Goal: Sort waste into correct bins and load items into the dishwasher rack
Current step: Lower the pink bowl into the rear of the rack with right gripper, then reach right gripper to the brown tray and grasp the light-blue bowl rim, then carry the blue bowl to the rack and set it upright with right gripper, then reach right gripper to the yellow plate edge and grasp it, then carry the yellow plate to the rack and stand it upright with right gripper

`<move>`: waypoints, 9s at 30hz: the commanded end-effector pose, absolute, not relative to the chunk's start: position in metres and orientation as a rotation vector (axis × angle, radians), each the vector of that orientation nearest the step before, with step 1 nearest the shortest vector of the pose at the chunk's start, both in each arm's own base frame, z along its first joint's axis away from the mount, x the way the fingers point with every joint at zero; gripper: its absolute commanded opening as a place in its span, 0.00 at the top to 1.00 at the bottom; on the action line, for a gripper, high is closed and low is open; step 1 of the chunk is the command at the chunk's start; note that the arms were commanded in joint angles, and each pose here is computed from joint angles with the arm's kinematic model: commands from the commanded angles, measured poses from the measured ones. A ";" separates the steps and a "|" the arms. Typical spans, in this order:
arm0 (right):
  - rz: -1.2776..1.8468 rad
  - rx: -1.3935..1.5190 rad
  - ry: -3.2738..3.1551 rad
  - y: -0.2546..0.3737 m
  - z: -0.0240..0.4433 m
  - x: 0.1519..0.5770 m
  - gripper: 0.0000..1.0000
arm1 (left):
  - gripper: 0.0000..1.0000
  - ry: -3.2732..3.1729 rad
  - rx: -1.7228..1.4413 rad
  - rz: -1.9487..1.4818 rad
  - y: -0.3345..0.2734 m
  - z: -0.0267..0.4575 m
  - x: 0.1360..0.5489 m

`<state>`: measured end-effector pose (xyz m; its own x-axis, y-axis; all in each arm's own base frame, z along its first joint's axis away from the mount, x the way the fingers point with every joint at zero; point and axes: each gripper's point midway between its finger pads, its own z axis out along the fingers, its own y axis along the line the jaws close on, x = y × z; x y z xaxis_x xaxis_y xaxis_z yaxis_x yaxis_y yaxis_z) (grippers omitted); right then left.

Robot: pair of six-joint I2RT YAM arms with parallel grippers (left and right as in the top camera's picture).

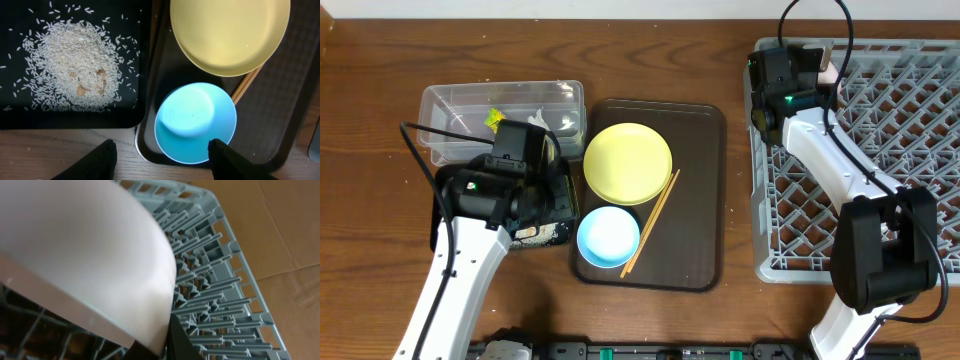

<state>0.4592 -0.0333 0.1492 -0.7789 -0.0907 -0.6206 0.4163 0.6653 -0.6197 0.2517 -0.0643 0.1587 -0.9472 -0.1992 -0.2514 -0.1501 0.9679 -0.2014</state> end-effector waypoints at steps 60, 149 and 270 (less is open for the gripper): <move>0.510 -0.789 3.001 0.318 0.046 0.248 0.58 | 0.25 2.741 -0.945 0.159 0.039 0.155 0.231; -1.261 0.444 2.178 -0.139 0.177 0.451 0.99 | 0.25 2.741 -0.945 0.154 0.039 0.155 0.231; -1.020 0.199 2.134 -0.075 0.317 0.369 0.99 | 0.24 2.741 -0.945 0.154 0.039 0.155 0.231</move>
<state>0.3855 -0.0498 0.3024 -0.6601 -0.1206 -0.7414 0.3866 0.7917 -0.4731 0.2304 0.0348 0.1527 -0.7741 -0.5833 -0.2460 -0.6044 0.7966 0.0131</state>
